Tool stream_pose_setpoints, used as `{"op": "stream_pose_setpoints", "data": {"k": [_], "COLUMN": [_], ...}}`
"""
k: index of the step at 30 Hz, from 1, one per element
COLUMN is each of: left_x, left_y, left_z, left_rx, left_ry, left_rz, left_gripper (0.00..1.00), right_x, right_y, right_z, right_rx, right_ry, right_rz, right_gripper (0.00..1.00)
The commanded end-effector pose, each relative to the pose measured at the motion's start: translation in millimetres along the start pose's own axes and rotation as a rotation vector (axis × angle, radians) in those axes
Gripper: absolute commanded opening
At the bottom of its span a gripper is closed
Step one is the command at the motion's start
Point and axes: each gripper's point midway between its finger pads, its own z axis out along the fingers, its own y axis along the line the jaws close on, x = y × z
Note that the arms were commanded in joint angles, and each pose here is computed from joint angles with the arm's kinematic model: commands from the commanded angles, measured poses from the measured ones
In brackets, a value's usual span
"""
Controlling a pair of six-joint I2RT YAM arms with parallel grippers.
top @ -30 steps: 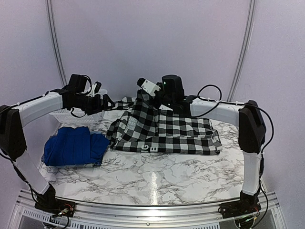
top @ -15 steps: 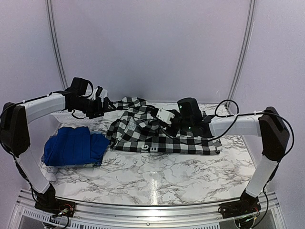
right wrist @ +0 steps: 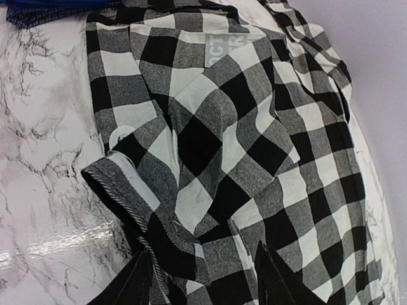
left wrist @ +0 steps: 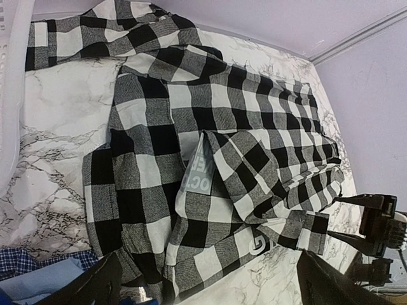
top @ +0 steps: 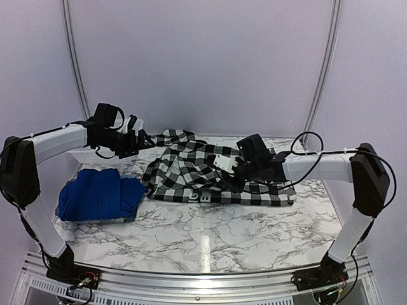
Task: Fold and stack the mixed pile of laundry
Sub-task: Adjust the 1/3-folded shirt at the center of the board.
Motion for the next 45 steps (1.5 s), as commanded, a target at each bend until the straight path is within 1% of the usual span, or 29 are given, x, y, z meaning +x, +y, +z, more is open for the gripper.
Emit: {"op": "stream_pose_setpoints", "data": {"k": [1,4,5,7,9,10,13,16,18,22,24,29,35,42,44,45], "left_x": [-4.6,-5.6,-6.0,-6.4,-7.1,-6.7,-6.5,-5.1,-4.1,-2.7,-4.8,-9.6,-11.2,-17.6,-18.4,-18.8], "left_y": [0.4,2.9,3.7,4.5,7.1,8.0,9.6,11.5,13.0,12.0,10.3,5.2,5.1,1.1,1.1,0.8], "left_z": [-9.0,-8.7,-8.7,-8.4,-7.9,-7.7,-10.1,-13.2,-16.2,-21.1,-24.7,-27.3,-28.8,-29.9,-30.4,-30.5], "left_rx": [-0.025,-0.038,-0.044,-0.051,-0.065,-0.068,-0.081,-0.096,-0.107,-0.112,-0.114,-0.098,-0.102,-0.09,-0.092,-0.092], "left_ry": [-0.023,-0.028,-0.031,-0.034,-0.038,-0.038,-0.045,-0.053,-0.061,-0.072,-0.083,-0.092,-0.103,-0.111,-0.114,-0.115], "left_rz": [0.019,0.016,0.011,0.009,0.007,0.007,0.0,-0.015,-0.034,-0.038,-0.03,-0.029,-0.041,-0.024,-0.019,-0.018], "left_gripper": [0.99,0.99,0.99,0.99,0.99,0.99,0.99,0.99,0.99,0.99,0.99,0.99,0.99,0.99,0.99,0.99], "right_x": [-15.3,-11.2,-9.4,-6.1,-1.9,-4.0,2.9,10.4,24.4,47.2,52.0,47.6,53.4,57.3,59.2,61.3], "right_y": [-12.0,2.2,8.5,27.3,41.0,43.8,43.7,41.4,42.9,48.4,54.2,64.7,72.9,79.0,81.1,82.5], "right_z": [-37.0,-42.8,-43.4,-43.9,-43.8,-44.9,-49.1,-53.4,-52.1,-42.0,-32.1,-8.3,13.7,34.7,40.2,42.5], "right_rx": [0.045,-0.018,-0.046,-0.135,-0.191,-0.212,-0.193,-0.168,-0.146,-0.123,-0.125,-0.129,-0.158,-0.191,-0.204,-0.208], "right_ry": [-0.029,-0.023,-0.018,-0.012,-0.017,-0.041,-0.075,-0.139,-0.172,-0.222,-0.224,-0.236,-0.25,-0.236,-0.234,-0.234], "right_rz": [0.275,0.458,0.527,0.676,0.859,0.919,1.106,1.297,1.431,1.6,1.661,1.679,1.73,1.749,1.77,1.778], "right_gripper": [0.54,0.6,0.61,0.62,0.61,0.6,0.59,0.59,0.6,0.57,0.56,0.54,0.55,0.56,0.55,0.53]}}
